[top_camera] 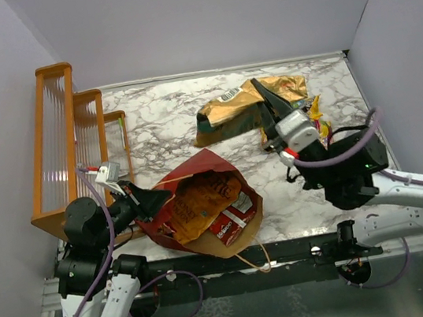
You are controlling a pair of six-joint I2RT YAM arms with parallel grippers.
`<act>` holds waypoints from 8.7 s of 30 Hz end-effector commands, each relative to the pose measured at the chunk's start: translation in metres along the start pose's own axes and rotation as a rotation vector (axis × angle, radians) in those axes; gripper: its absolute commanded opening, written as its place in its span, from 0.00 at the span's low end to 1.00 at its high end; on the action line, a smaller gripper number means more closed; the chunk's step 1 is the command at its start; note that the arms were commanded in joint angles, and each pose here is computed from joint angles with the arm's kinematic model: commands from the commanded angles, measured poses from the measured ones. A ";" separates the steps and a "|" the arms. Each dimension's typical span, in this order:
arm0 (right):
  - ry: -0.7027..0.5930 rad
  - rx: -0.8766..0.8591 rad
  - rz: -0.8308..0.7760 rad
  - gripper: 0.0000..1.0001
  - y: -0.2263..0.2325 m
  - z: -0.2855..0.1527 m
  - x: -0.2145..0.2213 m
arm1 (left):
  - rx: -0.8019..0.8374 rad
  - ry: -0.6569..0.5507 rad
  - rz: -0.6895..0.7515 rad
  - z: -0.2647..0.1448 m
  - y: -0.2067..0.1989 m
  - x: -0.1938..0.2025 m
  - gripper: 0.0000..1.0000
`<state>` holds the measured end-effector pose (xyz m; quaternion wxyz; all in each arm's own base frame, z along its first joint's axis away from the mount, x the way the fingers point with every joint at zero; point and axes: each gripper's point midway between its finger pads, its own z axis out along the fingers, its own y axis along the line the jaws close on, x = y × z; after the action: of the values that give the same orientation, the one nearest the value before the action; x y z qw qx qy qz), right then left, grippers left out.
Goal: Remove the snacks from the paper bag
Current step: Place the snack at the center of the board, then take out the snack from the paper bag, then place the snack at the center of the board, then take out the snack from the paper bag.
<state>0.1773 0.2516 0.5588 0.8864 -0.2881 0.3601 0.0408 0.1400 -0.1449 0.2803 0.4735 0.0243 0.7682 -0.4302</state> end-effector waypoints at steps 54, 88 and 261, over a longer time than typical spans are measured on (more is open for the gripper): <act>0.895 -0.411 -0.145 0.62 0.024 -0.121 0.476 | 0.096 -0.031 0.012 -0.009 -0.025 -0.008 0.00; -0.114 -1.123 0.179 0.60 0.159 -0.188 0.129 | 0.071 -0.021 0.020 -0.005 -0.016 -0.005 0.00; -0.088 -1.295 -0.136 0.58 0.318 -0.169 0.135 | 0.030 -0.052 0.017 -0.015 -0.018 -0.011 0.00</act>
<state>0.0555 0.3761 0.2649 0.5754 -0.7289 0.1768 0.3262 0.1276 -0.1423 0.2884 0.4809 0.0253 0.7612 -0.4344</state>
